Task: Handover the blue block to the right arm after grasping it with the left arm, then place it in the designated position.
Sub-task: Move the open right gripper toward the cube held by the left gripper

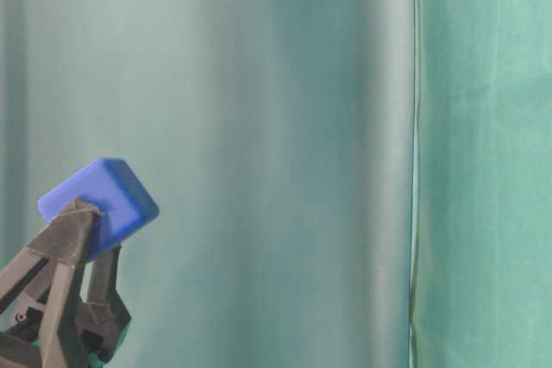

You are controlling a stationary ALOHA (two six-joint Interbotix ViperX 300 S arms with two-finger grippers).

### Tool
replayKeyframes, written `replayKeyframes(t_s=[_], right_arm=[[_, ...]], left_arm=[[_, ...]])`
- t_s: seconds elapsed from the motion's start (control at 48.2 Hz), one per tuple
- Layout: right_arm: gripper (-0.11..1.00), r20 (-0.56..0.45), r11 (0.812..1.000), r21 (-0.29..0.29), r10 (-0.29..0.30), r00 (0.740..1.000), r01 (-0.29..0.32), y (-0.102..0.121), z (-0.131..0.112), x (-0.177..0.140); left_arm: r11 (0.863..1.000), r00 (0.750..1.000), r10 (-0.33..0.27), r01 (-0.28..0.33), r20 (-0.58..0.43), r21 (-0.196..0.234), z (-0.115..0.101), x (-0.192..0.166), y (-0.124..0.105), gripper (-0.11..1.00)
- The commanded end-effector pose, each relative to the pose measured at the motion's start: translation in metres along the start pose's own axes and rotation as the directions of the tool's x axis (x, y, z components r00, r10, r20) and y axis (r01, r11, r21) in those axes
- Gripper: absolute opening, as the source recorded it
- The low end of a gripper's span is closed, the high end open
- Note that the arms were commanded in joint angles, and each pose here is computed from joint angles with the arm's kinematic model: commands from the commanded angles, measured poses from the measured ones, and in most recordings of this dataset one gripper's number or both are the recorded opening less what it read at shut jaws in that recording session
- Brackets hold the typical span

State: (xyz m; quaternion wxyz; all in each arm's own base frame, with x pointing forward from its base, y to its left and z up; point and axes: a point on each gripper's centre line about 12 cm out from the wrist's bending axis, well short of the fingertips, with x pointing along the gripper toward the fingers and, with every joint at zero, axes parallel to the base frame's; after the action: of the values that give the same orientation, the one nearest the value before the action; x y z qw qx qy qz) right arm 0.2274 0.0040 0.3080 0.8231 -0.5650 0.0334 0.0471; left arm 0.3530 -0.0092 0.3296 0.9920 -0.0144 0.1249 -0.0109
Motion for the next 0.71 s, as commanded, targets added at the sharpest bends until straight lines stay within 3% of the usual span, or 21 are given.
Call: replayKeyframes(t_s=[0.0,0.685], right_arm=[[0.89,0.007,1.000,-0.005,-0.027,1.000,0.027,-0.0116,0.0037,0.0010],[0.89,0.016,0.999,-0.004,-0.033,0.999,0.033,-0.0137,0.0053,0.0010]], left_arm=[[1.000,0.999,0.003,-0.003,0.038,-0.006,0.0116,-0.0051,0.0012,0.46],[1.000,0.999,0.005,-0.005,0.039,-0.005,0.0112,-0.0051,0.0018,0.46]])
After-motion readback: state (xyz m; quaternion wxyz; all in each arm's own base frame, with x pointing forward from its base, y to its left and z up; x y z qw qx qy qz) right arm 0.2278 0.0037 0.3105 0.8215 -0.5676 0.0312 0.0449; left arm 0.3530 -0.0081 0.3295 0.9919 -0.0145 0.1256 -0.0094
